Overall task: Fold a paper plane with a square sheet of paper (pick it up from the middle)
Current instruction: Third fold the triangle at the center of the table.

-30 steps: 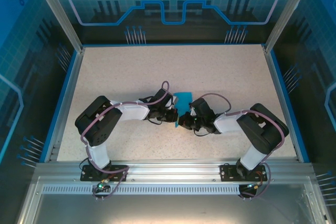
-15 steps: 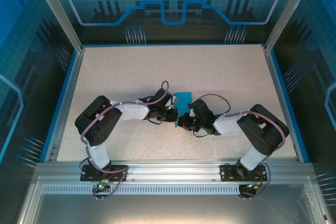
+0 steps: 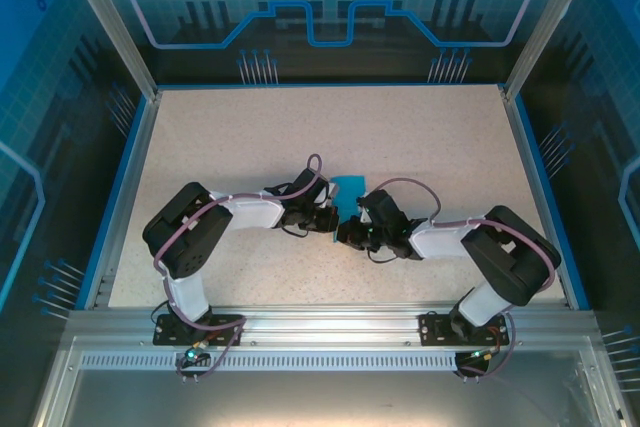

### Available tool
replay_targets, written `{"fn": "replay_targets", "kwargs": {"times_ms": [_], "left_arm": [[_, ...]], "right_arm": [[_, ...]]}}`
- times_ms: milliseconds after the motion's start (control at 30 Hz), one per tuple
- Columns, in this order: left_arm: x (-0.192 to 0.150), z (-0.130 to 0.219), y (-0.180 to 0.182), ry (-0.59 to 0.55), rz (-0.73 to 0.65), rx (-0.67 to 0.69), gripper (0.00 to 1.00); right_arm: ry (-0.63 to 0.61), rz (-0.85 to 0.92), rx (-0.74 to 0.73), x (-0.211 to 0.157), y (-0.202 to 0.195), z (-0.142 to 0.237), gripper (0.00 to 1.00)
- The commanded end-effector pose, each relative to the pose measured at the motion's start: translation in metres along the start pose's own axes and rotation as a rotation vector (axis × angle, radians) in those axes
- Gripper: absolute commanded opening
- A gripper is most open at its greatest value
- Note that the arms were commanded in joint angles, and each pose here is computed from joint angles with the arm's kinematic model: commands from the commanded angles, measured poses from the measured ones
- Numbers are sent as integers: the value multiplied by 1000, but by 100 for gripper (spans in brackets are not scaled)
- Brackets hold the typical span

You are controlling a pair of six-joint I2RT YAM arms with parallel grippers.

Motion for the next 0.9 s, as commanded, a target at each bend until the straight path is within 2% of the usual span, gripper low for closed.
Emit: {"fn": "replay_targets", "kwargs": {"times_ms": [0, 300, 467, 533, 667, 867], "left_arm": [[-17, -7, 24, 67, 59, 86, 0], [-17, -6, 24, 65, 62, 80, 0], [-18, -4, 24, 62, 63, 82, 0], [-18, -3, 23, 60, 66, 81, 0], [-18, 0, 22, 54, 67, 78, 0], [-16, 2, 20, 46, 65, 72, 0]], "right_arm": [[19, 16, -2, -8, 1, -3, 9], [67, -31, -100, -14, -26, -27, 8], [62, -18, -168, -15, -25, -10, 9], [24, -3, -213, -6, -25, 8, 10], [-31, -46, -190, 19, -37, 33, 13], [-21, -35, -95, 52, -34, 33, 15]]}}
Point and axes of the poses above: each hand's point on the last joint's axis, 136 mm out from that joint toward the fingers, its own z axis back along the fingers, its own y axis along the line the jaws close on, x = y × z, the point moved 7 cm from there along z, back along the fingers, and after that the axes turned 6 degrees about z, right-handed, at the moved point
